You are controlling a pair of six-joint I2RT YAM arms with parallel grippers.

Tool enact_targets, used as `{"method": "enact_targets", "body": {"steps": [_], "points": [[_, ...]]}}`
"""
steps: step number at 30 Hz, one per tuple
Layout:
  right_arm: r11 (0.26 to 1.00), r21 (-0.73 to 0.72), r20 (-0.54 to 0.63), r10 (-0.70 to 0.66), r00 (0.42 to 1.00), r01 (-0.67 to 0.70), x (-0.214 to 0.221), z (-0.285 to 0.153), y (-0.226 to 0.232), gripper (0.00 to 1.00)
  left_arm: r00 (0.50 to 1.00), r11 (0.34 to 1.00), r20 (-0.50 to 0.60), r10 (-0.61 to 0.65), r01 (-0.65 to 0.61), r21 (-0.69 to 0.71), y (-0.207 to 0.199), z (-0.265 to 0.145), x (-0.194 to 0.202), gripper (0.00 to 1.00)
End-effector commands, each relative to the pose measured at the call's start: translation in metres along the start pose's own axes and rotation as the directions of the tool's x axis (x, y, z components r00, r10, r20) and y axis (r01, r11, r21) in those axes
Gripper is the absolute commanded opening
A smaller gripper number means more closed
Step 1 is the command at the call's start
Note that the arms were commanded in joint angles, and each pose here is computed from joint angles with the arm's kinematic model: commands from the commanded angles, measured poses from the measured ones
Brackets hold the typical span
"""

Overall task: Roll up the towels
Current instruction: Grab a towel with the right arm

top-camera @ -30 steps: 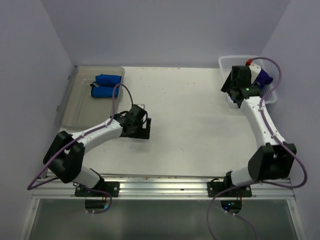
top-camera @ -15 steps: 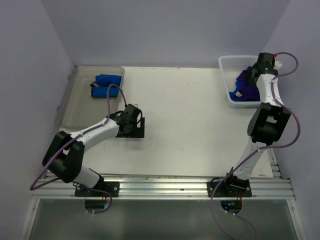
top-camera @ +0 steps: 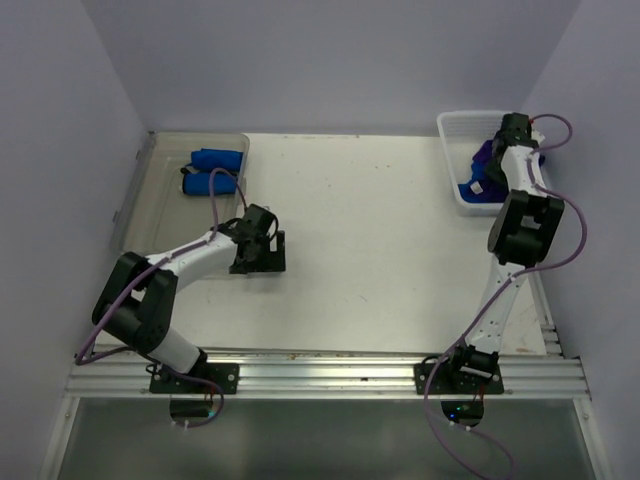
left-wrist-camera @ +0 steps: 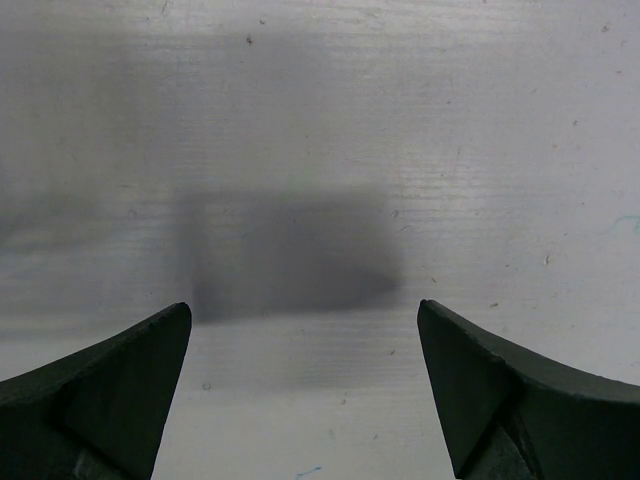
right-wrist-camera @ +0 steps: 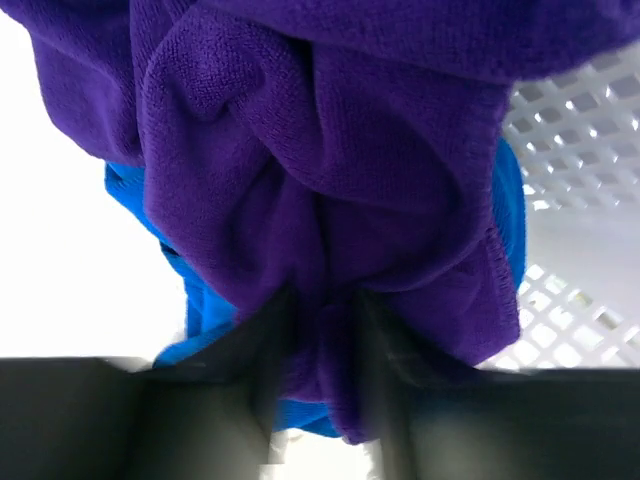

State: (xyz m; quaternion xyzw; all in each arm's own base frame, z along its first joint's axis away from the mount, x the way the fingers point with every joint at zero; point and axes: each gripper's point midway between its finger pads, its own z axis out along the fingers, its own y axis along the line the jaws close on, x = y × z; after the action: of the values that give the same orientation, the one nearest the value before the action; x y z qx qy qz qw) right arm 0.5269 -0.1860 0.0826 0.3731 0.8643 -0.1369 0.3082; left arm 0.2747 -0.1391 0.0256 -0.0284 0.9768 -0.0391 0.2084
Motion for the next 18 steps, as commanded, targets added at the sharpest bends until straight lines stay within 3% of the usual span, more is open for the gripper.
{"method": "enact_targets", "body": {"steps": [1,5,10,18], "points": [[0.999,-0.036,0.065,0.035,0.997,-0.033,-0.026,-0.025,0.003,0.26,0.999,1.0,0.041,0.01,-0.011,0.022,-0.004,0.001,-0.014,0.99],[0.996,-0.062,0.148,0.075,0.986,-0.066,-0.045,-0.055,-0.004,0.0,0.999,1.0,0.049,0.009,-0.01,0.017,-0.004,-0.001,-0.015,1.0],[0.992,-0.091,0.228,0.111,0.967,-0.092,-0.057,-0.1,-0.019,0.0,0.999,1.0,0.053,0.002,-0.004,0.024,-0.005,-0.004,-0.017,1.0],[0.931,-0.333,0.359,0.272,0.893,-0.15,-0.087,-0.217,-0.026,0.0,0.998,0.999,0.069,-0.001,-0.002,0.044,-0.01,-0.012,-0.024,1.0]]}}
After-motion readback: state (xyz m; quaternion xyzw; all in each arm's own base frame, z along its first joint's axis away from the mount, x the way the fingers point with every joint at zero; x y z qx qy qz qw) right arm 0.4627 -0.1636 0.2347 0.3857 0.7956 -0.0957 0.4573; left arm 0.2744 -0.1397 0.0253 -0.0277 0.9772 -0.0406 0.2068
